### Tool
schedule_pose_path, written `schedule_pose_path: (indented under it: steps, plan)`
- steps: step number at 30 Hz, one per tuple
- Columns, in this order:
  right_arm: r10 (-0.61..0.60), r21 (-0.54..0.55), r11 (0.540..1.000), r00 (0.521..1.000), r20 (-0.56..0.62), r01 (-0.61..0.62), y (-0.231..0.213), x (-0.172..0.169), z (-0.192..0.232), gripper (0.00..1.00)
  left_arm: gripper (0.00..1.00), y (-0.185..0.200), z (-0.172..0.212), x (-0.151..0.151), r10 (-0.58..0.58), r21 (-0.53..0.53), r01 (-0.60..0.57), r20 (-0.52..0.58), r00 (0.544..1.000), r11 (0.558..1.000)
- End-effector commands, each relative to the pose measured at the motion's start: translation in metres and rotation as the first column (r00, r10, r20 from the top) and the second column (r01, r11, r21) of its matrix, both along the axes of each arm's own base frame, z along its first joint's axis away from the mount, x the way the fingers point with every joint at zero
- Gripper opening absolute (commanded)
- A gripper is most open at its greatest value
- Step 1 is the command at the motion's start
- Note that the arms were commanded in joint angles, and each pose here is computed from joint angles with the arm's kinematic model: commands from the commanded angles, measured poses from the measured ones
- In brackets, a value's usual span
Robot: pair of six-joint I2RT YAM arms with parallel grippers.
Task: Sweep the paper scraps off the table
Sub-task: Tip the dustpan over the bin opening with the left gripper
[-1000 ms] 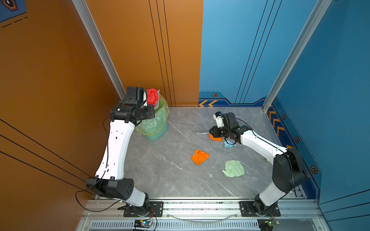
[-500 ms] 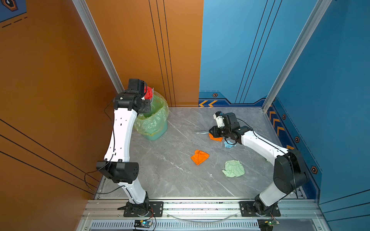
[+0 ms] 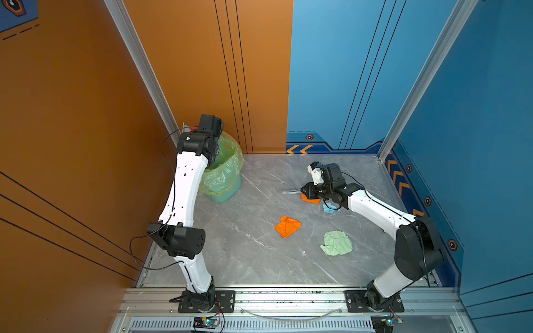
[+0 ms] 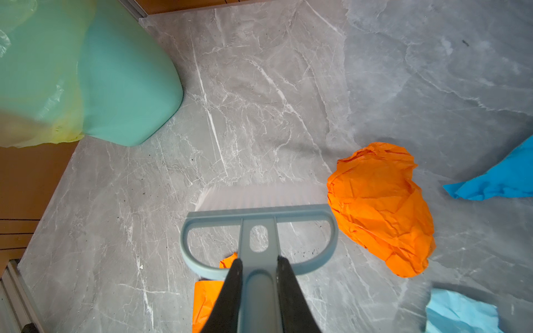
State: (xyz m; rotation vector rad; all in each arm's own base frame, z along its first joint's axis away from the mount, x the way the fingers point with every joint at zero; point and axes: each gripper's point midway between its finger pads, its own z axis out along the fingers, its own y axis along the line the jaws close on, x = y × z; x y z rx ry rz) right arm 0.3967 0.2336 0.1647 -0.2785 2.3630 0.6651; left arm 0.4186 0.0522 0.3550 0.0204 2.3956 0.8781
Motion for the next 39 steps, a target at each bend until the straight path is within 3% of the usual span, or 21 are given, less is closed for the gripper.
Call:
schedule_pose_path:
  steps: [1, 18, 39]
  plan:
    - [0.007, 0.033, 0.999, 1.0, 0.03, -0.008, 0.005, -0.004, 0.013, 0.0, 0.0, 0.013, 0.015, -0.004, 0.021, 0.164, -0.013, -0.044, 0.999, 0.986]
    - [-0.002, 0.028, 1.0, 0.999, 0.038, 0.001, 0.003, -0.01, 0.013, 0.0, 0.0, 0.022, 0.014, 0.0, 0.016, 0.395, 0.082, -0.24, 0.971, 0.915]
    - [-0.002, 0.0, 1.0, 0.999, 0.033, 0.002, 0.002, -0.013, 0.006, 0.0, 0.0, 0.028, 0.019, -0.003, 0.052, 0.525, 0.166, -0.374, 0.926, 0.835]
